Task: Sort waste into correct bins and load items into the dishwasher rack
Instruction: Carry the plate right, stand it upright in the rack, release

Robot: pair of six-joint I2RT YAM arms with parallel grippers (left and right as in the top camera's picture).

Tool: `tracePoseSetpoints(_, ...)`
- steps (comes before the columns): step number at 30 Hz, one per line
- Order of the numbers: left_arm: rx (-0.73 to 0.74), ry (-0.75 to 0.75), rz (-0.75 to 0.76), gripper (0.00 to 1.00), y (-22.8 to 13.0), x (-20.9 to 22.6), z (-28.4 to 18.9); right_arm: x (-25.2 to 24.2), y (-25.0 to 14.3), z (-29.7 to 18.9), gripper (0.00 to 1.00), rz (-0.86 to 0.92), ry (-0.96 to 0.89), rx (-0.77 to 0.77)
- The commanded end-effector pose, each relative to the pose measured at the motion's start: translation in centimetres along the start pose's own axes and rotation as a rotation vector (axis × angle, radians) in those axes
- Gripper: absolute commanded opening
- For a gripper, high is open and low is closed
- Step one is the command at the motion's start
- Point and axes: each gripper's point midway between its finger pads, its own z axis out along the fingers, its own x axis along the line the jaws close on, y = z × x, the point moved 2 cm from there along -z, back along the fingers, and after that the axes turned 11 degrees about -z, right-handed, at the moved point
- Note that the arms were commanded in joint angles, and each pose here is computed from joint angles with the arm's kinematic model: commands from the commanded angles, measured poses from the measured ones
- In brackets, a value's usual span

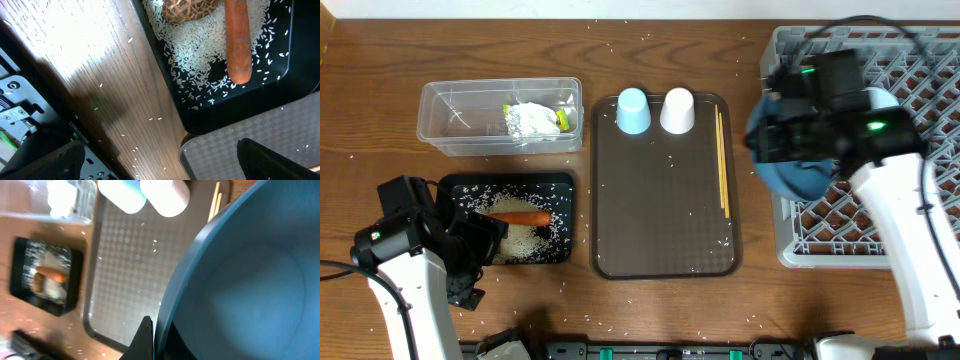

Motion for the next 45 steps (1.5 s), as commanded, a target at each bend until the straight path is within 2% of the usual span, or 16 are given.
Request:
tracePoseSetpoints(1,-0.006,0.009,-0.018,0.98,0.2,0.2,0.0,0.0,0.4,-2.5,0.01,-0.042,0.192,-0.089)
tracePoseSetpoints(6,-0.006,0.009,-0.018,0.98,0.2,0.2,0.0,-4.0,0.6,-5.7,0.01,0.042,0.26,-0.214)
tracePoseSetpoints(15,-0.006,0.009,-0.018,0.98,0.2,0.2,0.0,-9.8,-1.0,-8.0,0.01,0.146,0.21,-0.322)
tracePoseSetpoints(18,-0.006,0.009,-0.018,0.98,0.2,0.2,0.0,-10.3,-1.4,-7.3,0.01,0.148,0.214,-0.327)
tracePoseSetpoints(24,-0.006,0.009,-0.018,0.98,0.2,0.2,0.0,-9.7,-1.0,-6.4,0.01,0.128,0.336,-0.387)
tracePoseSetpoints(31,-0.006,0.009,-0.018,0.98,0.2,0.2,0.0,-10.3,-0.3,-6.1,0.01,0.122,0.361,-0.415)
tracePoseSetpoints(45,-0.006,0.009,-0.018,0.98,0.2,0.2,0.0,-14.3,-0.5,-6.8,0.01,0.291,0.33,-0.453)
